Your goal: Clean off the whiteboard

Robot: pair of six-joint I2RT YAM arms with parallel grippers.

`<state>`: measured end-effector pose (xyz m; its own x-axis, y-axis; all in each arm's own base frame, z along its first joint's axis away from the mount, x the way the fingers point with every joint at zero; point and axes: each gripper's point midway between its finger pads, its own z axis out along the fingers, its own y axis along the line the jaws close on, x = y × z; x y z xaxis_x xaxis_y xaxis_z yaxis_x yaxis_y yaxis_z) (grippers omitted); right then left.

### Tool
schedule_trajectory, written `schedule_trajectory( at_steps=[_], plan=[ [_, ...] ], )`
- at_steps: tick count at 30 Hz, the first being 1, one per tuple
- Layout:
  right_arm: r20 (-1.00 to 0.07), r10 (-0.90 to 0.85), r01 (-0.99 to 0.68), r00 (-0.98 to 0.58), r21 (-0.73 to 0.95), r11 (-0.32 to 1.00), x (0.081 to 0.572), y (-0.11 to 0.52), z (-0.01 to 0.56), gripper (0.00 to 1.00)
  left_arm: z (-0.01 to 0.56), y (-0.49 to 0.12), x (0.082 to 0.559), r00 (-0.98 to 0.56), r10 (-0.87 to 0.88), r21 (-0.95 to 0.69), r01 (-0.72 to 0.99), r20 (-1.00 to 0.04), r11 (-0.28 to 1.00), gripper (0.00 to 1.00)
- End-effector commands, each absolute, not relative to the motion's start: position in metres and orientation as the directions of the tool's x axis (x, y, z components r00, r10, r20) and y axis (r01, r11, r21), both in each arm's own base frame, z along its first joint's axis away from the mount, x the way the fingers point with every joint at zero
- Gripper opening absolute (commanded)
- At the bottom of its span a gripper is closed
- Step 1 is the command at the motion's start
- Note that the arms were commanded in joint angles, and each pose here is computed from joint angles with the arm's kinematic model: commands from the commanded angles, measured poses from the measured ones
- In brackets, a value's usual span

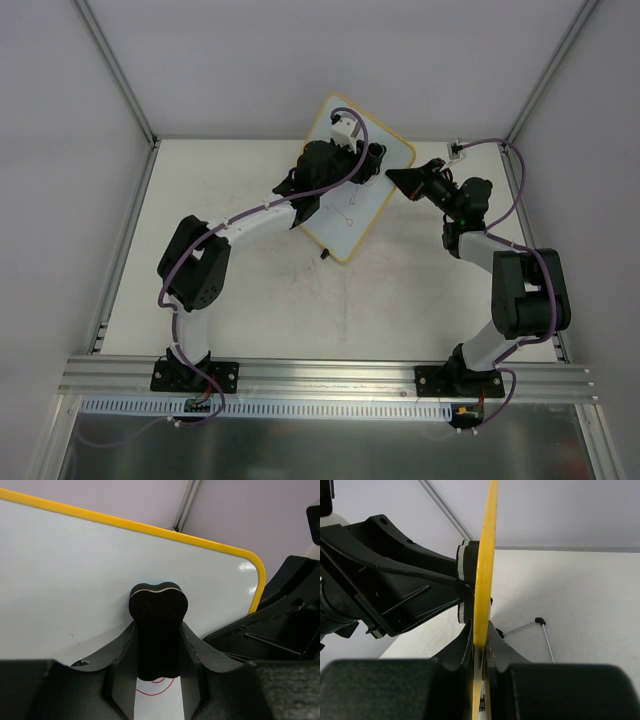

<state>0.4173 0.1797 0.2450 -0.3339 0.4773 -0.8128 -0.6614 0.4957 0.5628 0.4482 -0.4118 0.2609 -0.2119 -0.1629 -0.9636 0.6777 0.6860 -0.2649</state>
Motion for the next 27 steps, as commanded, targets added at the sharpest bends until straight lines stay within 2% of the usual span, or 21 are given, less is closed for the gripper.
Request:
schedule_trajectory(
  at_steps=[1, 13, 21, 27],
  plan=[
    [-0.879, 0.361, -0.819, -0.311, 0.441, 0.368, 0.385, 0.212, 0.258, 0.00, 0.186, -0.434, 0.412, -0.325, 0.012, -0.249, 0.748, -0.946, 0.616, 0.00],
    [-0.880, 0.362, -0.819, -0.309, 0.440, 0.369, 0.385, 0.212, 0.259, 0.00, 0.149, -0.406, 0.379, -0.363, 0.097, -0.217, 0.727, -0.927, 0.651, 0.00],
    [-0.879, 0.362, -0.820, -0.310, 0.440, 0.366, 0.384, 0.213, 0.260, 0.00, 0.112, -0.370, 0.365, -0.424, 0.137, -0.198, 0.654, -0.895, 0.730, 0.00],
    [-0.880, 0.362, -0.822, -0.307, 0.437, 0.366, 0.383, 0.212, 0.262, 0.00, 0.128, -0.376, 0.379, -0.417, 0.100, -0.215, 0.643, -0.903, 0.735, 0.00]
  ],
)
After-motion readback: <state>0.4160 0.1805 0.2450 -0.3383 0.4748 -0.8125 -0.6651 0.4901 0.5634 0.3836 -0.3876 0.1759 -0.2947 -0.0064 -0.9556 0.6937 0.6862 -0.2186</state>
